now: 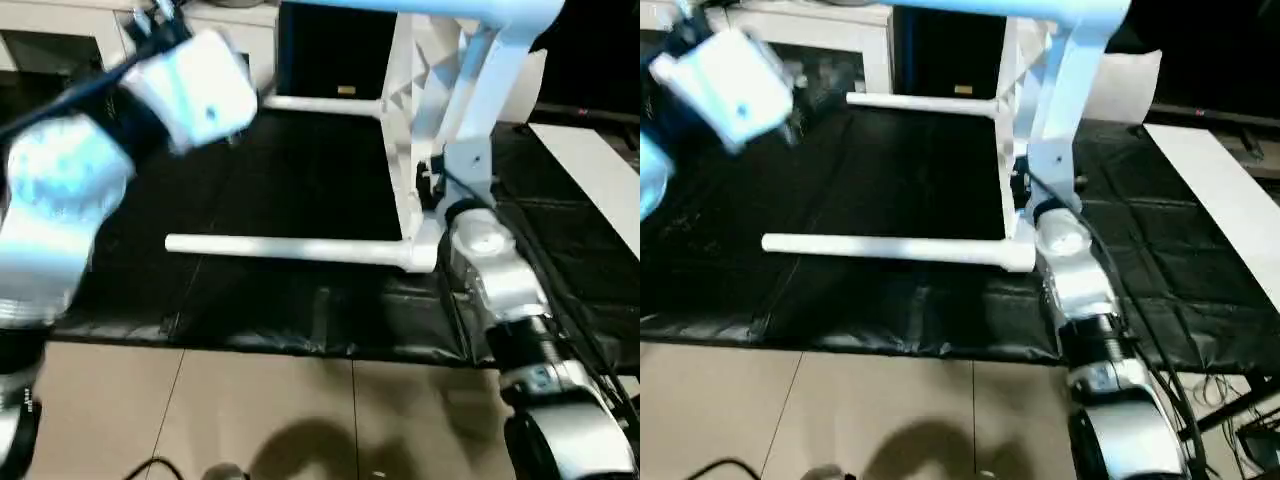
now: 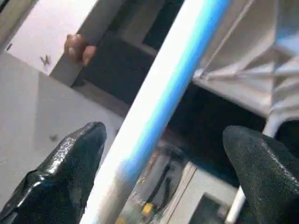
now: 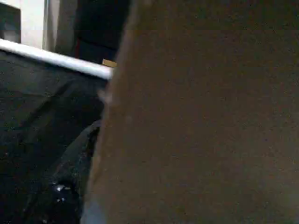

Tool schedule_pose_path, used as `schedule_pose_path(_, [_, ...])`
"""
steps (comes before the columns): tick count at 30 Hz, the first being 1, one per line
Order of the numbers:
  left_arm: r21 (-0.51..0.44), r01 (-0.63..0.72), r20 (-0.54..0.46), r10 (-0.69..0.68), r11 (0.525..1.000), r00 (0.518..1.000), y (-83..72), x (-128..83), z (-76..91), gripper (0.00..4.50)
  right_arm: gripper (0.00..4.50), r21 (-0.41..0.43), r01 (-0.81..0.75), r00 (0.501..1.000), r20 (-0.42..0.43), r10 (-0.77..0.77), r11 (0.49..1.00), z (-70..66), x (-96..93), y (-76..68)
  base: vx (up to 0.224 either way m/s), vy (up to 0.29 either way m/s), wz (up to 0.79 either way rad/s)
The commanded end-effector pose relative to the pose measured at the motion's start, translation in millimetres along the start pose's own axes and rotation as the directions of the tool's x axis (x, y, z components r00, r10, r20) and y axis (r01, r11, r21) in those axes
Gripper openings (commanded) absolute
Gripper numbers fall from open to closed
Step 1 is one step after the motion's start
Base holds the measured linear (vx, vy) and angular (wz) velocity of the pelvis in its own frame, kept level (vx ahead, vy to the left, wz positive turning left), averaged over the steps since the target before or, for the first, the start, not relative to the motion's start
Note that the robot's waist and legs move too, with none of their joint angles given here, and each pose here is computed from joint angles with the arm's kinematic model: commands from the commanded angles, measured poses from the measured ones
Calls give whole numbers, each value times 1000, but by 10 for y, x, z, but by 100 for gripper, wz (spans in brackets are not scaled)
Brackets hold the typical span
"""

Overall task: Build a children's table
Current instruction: Flip table

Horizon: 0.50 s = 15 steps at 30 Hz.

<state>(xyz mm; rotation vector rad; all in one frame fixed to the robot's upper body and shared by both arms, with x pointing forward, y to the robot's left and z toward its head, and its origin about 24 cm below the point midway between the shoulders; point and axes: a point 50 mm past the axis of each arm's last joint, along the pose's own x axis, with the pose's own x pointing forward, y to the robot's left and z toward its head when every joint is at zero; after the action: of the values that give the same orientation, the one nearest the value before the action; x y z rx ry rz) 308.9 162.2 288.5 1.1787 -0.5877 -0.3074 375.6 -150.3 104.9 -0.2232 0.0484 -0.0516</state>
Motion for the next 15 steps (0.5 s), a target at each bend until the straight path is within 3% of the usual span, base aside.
schedule_pose_path(1, [55, -21, 4, 20, 998, 1000, 31, 90, -16, 450, 325, 25, 9, 1000, -12, -9, 1000, -38, 21, 5, 0, 0, 0])
schedule_pose_path(10, [89, -71, -3, 72, 993, 997, 98, 249, -76, 450, 237, 26, -1, 1000, 2, 1, 1000, -34, 42, 66, 0, 0, 0])
schedule_pose_path(15, [49, -63, 23, 61, 997, 998, 74, 345, -80, 401, 219, 4, 1, 1000, 24, -1, 1000, -4, 65, 63, 0, 0, 0])
